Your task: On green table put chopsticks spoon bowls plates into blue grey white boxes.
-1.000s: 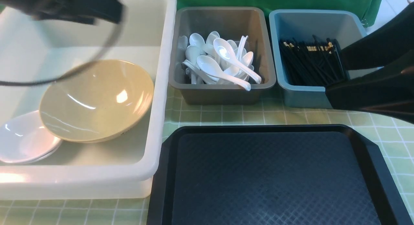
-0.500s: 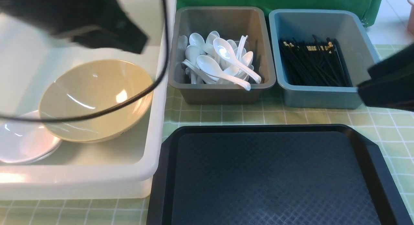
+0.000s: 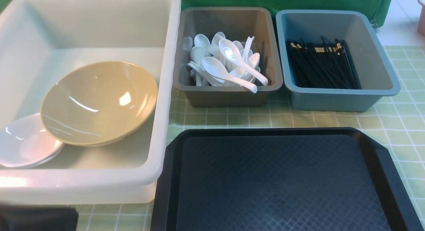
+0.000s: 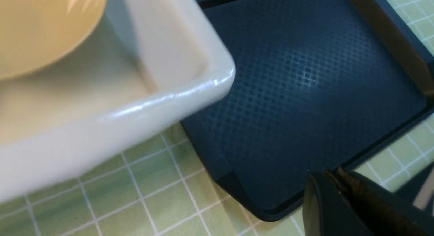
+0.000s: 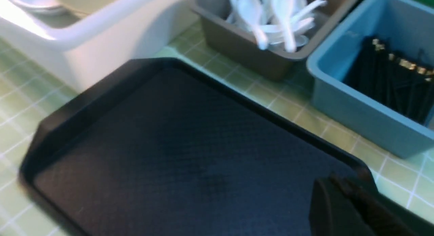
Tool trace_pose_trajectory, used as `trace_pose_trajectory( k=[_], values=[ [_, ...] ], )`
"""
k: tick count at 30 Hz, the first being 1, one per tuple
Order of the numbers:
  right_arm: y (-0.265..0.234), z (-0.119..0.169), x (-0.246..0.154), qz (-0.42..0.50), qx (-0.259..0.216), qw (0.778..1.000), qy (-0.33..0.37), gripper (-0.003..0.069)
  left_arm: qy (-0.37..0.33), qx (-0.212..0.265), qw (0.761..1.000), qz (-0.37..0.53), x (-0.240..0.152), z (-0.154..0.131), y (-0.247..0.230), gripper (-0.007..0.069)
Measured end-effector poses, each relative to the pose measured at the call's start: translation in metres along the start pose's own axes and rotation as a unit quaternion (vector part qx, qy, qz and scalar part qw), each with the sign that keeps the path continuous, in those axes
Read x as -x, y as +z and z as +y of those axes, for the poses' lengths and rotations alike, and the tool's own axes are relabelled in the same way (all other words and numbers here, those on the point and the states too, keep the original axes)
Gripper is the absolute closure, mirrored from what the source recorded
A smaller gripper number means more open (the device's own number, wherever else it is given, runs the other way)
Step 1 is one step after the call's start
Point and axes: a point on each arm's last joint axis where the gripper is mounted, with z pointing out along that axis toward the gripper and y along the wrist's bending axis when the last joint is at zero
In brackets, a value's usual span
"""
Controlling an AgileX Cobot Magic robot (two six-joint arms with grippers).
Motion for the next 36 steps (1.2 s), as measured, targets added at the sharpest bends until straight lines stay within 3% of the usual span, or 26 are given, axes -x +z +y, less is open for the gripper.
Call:
trace_pose_trajectory(
  k=[6,9,25,28,31,36],
  values=[
    [0.004,-0.002,-0.038,-0.112,-0.021,0.993,0.031,0.0634,0.002,0.021,0.998,-0.066,-0.034,0.006,0.008,0.0627],
    [0.007,-0.002,-0.047,-0.124,-0.024,0.991,0.032,0.0634,0.005,0.022,0.997,-0.079,-0.041,0.005,0.007,0.0627],
    [0.027,-0.003,-0.076,-0.068,-0.022,0.997,0.038,0.0628,0.011,0.023,0.997,-0.073,-0.047,0.004,0.005,0.0627],
    [0.030,-0.003,-0.081,-0.057,-0.022,0.997,0.039,0.0623,0.058,0.084,0.987,-0.121,-0.050,0.011,0.000,0.0627],
    [0.031,-0.003,-0.083,-0.053,-0.022,0.998,0.039,0.0622,0.099,0.176,0.956,-0.211,-0.052,0.022,-0.001,0.0627],
    [0.031,-0.003,-0.084,-0.052,-0.022,0.998,0.039,0.0618,0.083,0.253,0.926,-0.268,-0.069,0.041,0.024,0.0627]
  ],
)
